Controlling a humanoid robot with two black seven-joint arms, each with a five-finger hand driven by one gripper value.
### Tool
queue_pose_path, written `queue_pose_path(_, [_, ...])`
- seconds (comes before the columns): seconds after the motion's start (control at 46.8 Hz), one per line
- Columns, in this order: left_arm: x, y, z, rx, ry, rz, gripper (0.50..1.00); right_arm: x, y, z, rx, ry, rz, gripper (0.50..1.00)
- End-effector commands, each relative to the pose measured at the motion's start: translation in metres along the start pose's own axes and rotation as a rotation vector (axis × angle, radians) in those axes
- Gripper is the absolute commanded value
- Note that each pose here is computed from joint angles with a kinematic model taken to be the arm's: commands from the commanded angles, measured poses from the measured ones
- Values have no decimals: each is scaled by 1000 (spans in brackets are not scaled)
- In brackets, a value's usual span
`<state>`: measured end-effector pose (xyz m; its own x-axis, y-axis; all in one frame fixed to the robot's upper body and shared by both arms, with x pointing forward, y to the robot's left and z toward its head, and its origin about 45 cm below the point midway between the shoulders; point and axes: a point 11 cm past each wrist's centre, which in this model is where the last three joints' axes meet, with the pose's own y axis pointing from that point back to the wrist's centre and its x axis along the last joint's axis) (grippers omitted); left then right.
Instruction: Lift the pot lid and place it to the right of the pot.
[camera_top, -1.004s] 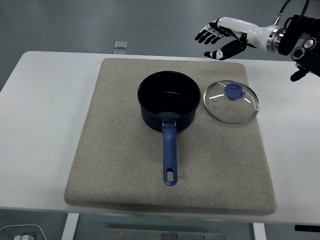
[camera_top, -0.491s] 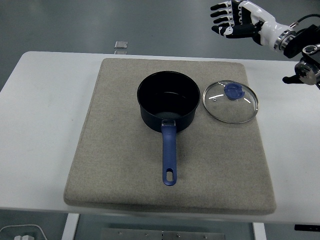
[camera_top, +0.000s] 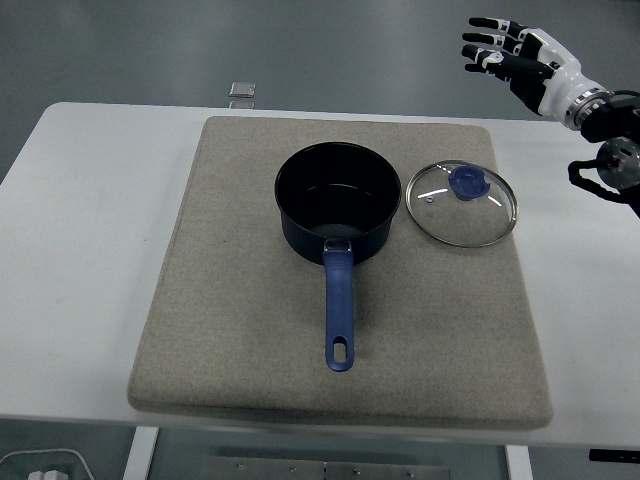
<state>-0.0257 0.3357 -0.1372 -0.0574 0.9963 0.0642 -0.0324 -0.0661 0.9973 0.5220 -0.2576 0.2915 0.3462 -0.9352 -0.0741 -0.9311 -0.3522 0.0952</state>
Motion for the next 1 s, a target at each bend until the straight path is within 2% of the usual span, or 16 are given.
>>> queue_pose_path(0.0, [-1,0,0,-1,1,-1,1000,-1,0,4,-7,0,2,778])
queue_pose_path(0.064, [0,0,0,0,-1,0,1000,1,1,4,-5,9,11,913])
queue_pose_path(0.085, [-1,0,0,0,-1,-2,1000,0,1,5,-10,13,8,917])
queue_pose_path(0.342, [0,0,0,0,-1,0,1000,2,4,16,-30,11,9,919])
queue_pose_path(0.62, [0,0,0,0,-1,0,1000,2,3,14,-12,-19,19,919])
queue_pose_path(0.726, [0,0,0,1,-1,0,1000,4,4,12,7,-58,31,919])
queue_pose_path(0.812, [0,0,0,0,-1,0,1000,4,5,18,12,-96,37,919])
queue_pose_path(0.876, [-1,0,0,-1,1,-2,1000,-3,3,24,3,-106,28,919])
queue_pose_path(0.983, [-1,0,0,0,-1,-2,1000,-5,3,27,0,-115,23,919])
